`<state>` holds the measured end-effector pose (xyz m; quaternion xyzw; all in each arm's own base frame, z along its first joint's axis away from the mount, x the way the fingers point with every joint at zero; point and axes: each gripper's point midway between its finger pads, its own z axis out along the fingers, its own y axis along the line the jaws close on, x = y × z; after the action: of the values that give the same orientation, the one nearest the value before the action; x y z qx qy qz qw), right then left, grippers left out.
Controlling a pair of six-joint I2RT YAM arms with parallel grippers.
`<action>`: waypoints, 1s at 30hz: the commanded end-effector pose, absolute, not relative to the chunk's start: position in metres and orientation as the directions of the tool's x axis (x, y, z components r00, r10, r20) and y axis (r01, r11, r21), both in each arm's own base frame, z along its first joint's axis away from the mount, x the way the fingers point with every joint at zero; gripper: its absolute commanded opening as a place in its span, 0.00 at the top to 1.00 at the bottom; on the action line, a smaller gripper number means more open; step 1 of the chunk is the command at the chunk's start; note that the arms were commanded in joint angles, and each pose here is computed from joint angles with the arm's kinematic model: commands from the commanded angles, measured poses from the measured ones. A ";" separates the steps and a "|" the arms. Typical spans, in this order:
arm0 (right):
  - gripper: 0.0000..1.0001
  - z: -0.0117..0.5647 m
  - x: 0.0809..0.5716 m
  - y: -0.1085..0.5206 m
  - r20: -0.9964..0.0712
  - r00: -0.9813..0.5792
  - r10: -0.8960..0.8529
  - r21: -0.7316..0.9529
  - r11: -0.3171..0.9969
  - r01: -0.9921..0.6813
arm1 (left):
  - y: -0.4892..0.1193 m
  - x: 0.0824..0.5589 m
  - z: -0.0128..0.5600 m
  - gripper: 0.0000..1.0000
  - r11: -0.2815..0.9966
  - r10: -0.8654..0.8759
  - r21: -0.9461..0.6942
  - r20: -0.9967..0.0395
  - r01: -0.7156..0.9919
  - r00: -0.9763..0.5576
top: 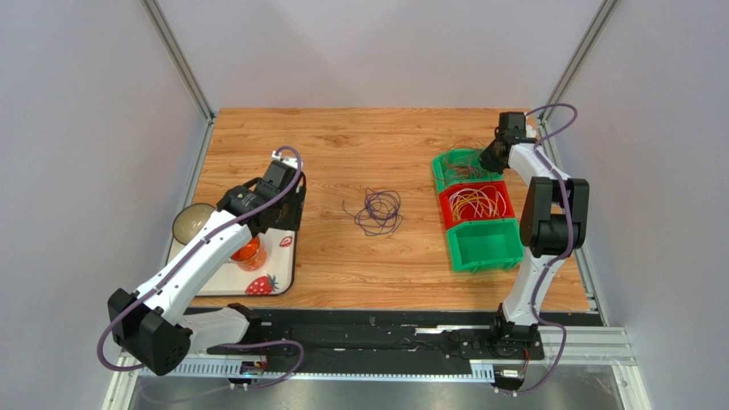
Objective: Untangle the cables
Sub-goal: Place the cable in the bin.
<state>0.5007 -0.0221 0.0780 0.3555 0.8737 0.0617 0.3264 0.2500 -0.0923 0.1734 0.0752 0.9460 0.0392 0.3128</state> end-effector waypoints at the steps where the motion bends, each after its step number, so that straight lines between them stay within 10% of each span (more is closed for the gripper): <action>1: 1.00 0.074 0.506 -0.029 -0.530 -0.559 0.637 0.293 0.757 0.585 | -0.091 0.252 0.185 0.43 0.987 0.161 0.111 -0.621 0.117 -0.767; 30: 0.53 0.218 0.506 0.001 -0.678 -0.494 0.544 0.361 0.833 0.420 | -0.093 0.250 0.194 0.43 0.989 0.148 0.084 -0.652 0.123 -0.744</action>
<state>0.4876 0.0016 0.1964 0.2877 0.8702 0.0780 0.3922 0.2475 -0.0921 0.1822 0.0725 0.9415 0.0286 0.3278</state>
